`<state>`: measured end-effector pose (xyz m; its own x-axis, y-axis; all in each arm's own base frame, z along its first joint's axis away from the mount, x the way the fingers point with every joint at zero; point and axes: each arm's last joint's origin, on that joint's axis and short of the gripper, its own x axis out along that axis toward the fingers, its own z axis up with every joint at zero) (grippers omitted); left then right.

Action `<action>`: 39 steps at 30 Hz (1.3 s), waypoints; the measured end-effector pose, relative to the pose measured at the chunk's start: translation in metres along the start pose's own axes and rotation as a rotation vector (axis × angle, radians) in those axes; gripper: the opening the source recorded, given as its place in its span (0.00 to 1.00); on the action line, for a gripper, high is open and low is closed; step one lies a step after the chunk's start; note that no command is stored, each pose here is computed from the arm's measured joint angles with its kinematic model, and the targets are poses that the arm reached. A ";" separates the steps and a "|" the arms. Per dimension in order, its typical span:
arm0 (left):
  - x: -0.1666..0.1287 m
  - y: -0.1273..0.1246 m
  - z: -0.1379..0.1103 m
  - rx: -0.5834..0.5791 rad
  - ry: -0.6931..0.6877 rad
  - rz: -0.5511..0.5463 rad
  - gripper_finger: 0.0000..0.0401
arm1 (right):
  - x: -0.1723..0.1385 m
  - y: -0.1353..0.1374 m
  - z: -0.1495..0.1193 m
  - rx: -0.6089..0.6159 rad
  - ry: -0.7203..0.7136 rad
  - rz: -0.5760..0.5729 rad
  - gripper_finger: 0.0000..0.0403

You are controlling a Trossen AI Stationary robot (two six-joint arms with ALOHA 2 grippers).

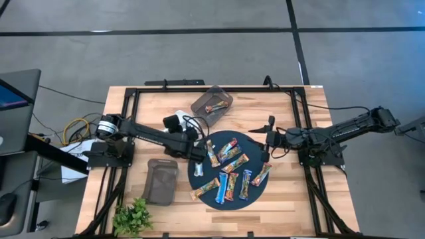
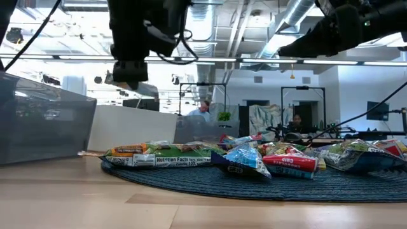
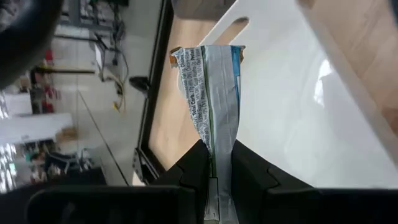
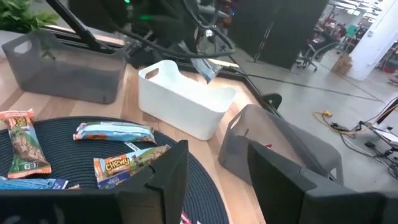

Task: Pick and place Granola Bars by type
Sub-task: Put the yellow granola bar into the white bin, then put the red granola bar into the top black bin

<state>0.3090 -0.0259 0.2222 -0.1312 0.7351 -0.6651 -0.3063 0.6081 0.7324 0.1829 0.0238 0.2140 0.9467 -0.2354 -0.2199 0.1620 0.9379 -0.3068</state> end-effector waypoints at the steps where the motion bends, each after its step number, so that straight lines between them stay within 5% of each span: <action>1: 0.003 0.001 0.002 -0.005 0.005 -0.006 0.11 | 0.000 0.000 0.000 -0.001 0.001 0.000 0.39; 17: 0.030 0.014 0.013 -0.023 0.118 -0.107 0.13 | 0.000 0.000 -0.001 -0.003 0.006 0.001 0.39; 32: 0.023 0.015 0.005 0.056 0.130 -0.052 0.45 | 0.000 0.001 -0.002 -0.006 0.020 0.015 0.39; 39: -0.018 0.027 -0.012 -0.023 -0.090 -0.011 0.46 | 0.003 0.008 -0.010 -0.022 0.069 0.160 0.39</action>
<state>0.2916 -0.0263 0.2527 -0.0428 0.7531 -0.6565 -0.3289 0.6098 0.7211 0.1838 0.0279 0.2021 0.9383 -0.1009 -0.3308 0.0036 0.9592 -0.2826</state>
